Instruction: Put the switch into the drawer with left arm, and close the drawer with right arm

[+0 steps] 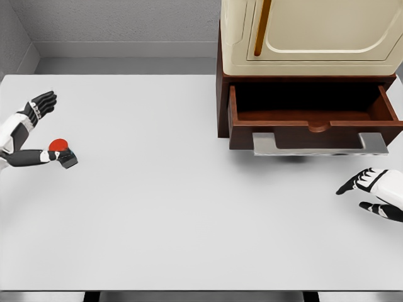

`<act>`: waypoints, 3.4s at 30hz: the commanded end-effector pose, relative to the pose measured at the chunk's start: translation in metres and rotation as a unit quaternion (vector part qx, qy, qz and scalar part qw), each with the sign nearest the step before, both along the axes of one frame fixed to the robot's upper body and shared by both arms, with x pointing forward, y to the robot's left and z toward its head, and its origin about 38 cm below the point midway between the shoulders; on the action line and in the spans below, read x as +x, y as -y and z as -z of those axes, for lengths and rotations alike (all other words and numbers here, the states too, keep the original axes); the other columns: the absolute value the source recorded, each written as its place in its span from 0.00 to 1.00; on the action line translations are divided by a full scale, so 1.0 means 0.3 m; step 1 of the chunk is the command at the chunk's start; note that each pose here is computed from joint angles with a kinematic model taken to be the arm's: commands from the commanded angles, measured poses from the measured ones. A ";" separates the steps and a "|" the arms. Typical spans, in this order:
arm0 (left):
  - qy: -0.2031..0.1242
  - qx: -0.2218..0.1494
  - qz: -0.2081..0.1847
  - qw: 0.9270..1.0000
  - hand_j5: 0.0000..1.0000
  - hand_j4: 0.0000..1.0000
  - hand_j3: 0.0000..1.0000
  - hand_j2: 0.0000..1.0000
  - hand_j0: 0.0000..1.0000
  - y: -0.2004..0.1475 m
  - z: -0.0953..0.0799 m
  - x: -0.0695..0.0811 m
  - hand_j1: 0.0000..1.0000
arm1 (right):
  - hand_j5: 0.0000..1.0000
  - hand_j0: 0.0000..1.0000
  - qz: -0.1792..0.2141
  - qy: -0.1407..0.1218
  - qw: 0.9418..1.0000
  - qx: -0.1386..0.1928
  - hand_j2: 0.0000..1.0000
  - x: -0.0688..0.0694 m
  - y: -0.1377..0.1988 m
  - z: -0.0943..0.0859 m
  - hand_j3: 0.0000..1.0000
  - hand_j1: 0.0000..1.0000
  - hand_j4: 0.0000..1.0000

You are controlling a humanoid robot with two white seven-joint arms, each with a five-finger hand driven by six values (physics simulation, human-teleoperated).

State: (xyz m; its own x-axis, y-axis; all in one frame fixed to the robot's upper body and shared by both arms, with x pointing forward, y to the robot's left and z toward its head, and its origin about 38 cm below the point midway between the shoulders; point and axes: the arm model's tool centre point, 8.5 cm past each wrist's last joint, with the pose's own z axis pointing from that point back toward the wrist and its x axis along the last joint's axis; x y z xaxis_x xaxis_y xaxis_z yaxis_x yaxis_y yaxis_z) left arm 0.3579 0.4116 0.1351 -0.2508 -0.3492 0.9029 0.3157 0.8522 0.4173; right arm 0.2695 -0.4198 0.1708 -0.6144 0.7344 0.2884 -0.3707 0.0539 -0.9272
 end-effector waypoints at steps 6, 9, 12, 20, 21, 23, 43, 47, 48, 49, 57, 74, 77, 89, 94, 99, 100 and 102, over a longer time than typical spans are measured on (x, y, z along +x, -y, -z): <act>-0.048 0.033 -0.023 0.998 1.00 1.00 1.00 1.00 1.00 -0.039 0.092 -0.020 1.00 | 0.67 0.67 -0.001 -0.002 1.000 0.000 0.67 0.000 0.000 -0.002 0.67 0.67 0.67; -0.062 0.031 -0.033 0.997 1.00 1.00 1.00 1.00 1.00 -0.056 0.122 -0.019 1.00 | 0.69 0.69 -0.002 -0.002 1.000 -0.002 0.69 0.000 -0.001 -0.004 0.69 0.69 0.69; -0.077 0.024 -0.035 0.996 1.00 1.00 1.00 1.00 1.00 -0.052 0.162 -0.019 1.00 | 0.69 0.69 -0.004 -0.002 1.000 -0.002 0.69 0.000 -0.003 -0.006 0.69 0.69 0.69; -0.048 0.022 -0.047 0.997 1.00 1.00 1.00 1.00 1.00 0.003 0.212 0.045 1.00 | 0.69 0.69 -0.008 -0.001 1.000 -0.004 0.69 0.001 -0.010 -0.012 0.69 0.69 0.69; -0.050 0.022 -0.047 0.997 1.00 1.00 1.00 1.00 1.00 0.004 0.219 0.043 1.00 | 0.69 0.69 -0.008 -0.001 1.000 -0.004 0.69 0.001 -0.010 -0.012 0.69 0.69 0.69; -0.048 0.022 -0.047 0.998 1.00 1.00 1.00 1.00 1.00 0.002 0.222 0.041 1.00 | 0.69 0.69 -0.008 0.000 1.000 -0.003 0.69 0.001 -0.010 -0.013 0.69 0.69 0.69; -0.063 0.024 -0.057 0.996 0.57 0.57 0.57 0.57 0.57 -0.030 0.253 0.022 0.57 | 0.70 0.70 -0.009 0.000 1.000 -0.008 0.70 0.005 -0.004 -0.018 0.70 0.70 0.70; -0.043 0.026 -0.047 0.998 0.41 0.41 0.41 0.41 0.41 -0.019 0.237 0.020 0.41 | 0.72 0.72 -0.010 0.000 1.000 -0.012 0.72 0.006 -0.001 -0.023 0.72 0.72 0.72; -0.041 0.025 -0.047 0.998 0.39 0.39 0.39 0.39 0.39 -0.018 0.234 0.023 0.39 | 0.72 0.72 -0.010 -0.001 1.000 -0.012 0.72 0.007 0.000 -0.022 0.72 0.72 0.72; -0.038 0.025 -0.047 0.998 0.39 0.39 0.39 0.39 0.39 -0.017 0.227 0.029 0.39 | 0.73 0.73 -0.010 -0.001 1.000 -0.012 0.73 0.007 0.000 -0.022 0.73 0.73 0.73; 0.012 0.036 -0.011 0.999 0.36 0.36 0.36 0.36 0.36 0.061 0.106 0.059 0.36 | 0.73 0.73 -0.011 -0.001 1.000 -0.019 0.73 0.010 0.007 -0.029 0.73 0.73 0.73; 0.063 0.019 0.098 0.993 0.36 0.36 0.36 0.36 0.36 0.394 0.016 0.169 0.36 | 0.73 0.73 -0.012 -0.001 1.000 -0.029 0.73 0.016 0.018 -0.041 0.73 0.73 0.73; 0.082 0.025 0.110 0.990 0.36 0.36 0.36 0.36 0.36 0.450 -0.011 0.170 0.36 | 0.73 0.73 -0.010 -0.002 0.999 -0.030 0.73 0.017 0.024 -0.039 0.73 0.73 0.73; 0.141 0.026 0.149 0.978 0.36 0.36 0.36 0.36 0.36 0.642 -0.112 0.182 0.36 | 0.73 0.73 -0.006 -0.003 0.999 -0.032 0.73 0.018 0.032 -0.037 0.73 0.73 0.73; 0.197 0.068 0.161 0.965 0.36 0.36 0.36 0.36 0.36 0.722 -0.212 0.169 0.36 | 0.74 0.74 -0.006 -0.003 0.999 -0.032 0.74 0.018 0.032 -0.037 0.74 0.74 0.74; 0.237 0.113 0.158 0.952 0.36 0.36 0.36 0.36 0.36 0.791 -0.276 0.162 0.36 | 0.74 0.74 -0.010 -0.003 0.999 -0.034 0.74 0.019 0.027 -0.043 0.74 0.74 0.74; 0.246 0.121 0.157 0.949 0.36 0.36 0.36 0.36 0.36 0.811 -0.289 0.156 0.36 | 0.74 0.74 -0.013 -0.002 0.999 -0.034 0.74 0.019 0.023 -0.046 0.74 0.74 0.74; 0.261 0.135 0.156 0.943 0.36 0.36 0.36 0.36 0.36 0.850 -0.315 0.160 0.36 | 0.74 0.74 -0.014 -0.002 0.999 -0.034 0.74 0.018 0.020 -0.047 0.74 0.74 0.74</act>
State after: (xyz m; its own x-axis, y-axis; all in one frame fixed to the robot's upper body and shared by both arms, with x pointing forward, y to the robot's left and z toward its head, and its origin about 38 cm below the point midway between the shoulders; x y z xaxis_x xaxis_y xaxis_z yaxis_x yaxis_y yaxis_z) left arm 0.4084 0.1677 0.2254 -0.7515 -0.3695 0.5466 0.2509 0.6061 0.7547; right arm 0.2747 -0.4270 0.1831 -0.6315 0.7377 0.2388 -0.3754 -0.0215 -0.9266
